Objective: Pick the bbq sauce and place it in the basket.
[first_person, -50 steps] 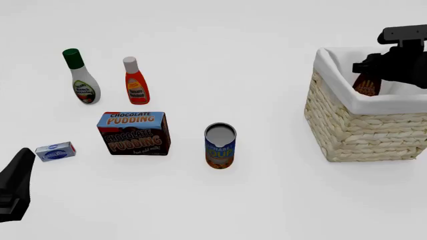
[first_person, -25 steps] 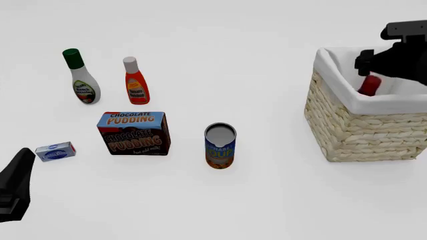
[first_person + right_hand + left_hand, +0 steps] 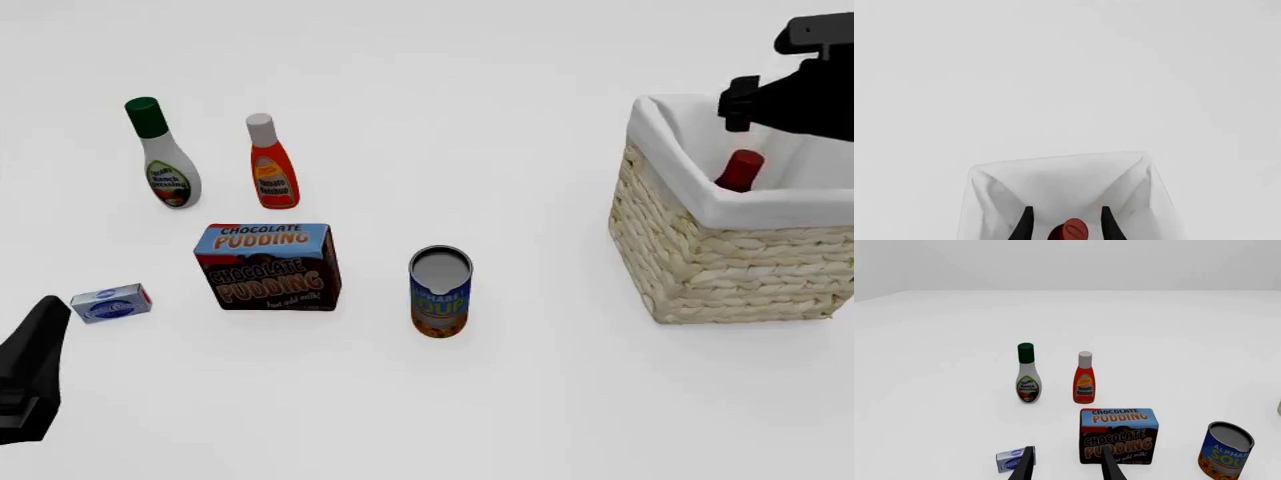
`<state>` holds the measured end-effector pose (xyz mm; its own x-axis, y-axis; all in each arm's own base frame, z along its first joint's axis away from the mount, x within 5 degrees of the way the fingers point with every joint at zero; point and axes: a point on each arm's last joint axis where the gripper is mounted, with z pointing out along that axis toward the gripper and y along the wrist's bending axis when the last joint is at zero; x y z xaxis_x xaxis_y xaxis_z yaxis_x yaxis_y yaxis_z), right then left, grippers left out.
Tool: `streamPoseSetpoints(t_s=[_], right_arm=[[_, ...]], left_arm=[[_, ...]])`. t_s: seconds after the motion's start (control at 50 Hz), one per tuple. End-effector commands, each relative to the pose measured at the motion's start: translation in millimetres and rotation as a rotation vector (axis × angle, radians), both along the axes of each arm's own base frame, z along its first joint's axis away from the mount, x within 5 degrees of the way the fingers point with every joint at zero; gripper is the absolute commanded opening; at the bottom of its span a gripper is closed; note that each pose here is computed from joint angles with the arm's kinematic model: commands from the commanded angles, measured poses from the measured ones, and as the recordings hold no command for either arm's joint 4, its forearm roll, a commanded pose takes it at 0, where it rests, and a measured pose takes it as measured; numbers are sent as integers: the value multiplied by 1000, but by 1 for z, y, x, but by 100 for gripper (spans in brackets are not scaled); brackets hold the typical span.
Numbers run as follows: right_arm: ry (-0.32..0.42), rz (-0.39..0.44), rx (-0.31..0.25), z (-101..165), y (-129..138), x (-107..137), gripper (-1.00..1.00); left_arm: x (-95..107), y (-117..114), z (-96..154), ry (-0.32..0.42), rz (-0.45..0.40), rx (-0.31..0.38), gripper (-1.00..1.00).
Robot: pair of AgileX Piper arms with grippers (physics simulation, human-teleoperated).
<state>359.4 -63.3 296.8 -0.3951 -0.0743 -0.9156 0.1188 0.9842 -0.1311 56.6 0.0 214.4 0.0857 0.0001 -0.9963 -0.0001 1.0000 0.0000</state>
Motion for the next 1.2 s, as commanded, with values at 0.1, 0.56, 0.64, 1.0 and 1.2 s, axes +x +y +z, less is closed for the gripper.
streamPoseSetpoints(t_s=[0.1, 0.56, 0.64, 1.0, 1.2], right_arm=[[-32, 1, -8, 20, 2, -9, 100], [-96, 15, -16, 54, 11, -33, 100], [-106, 16, -16, 59, 12, -36, 100], [-165, 33, -27, 88, 20, -56, 100], [-193, 52, -30, 99, 27, -64, 100]], left_arm=[[0, 0, 0, 0, 0, 0, 100], [0, 0, 0, 0, 0, 0, 100], [0, 0, 0, 0, 0, 0, 100], [0, 0, 0, 0, 0, 0, 100], [0, 0, 0, 0, 0, 0, 100]])
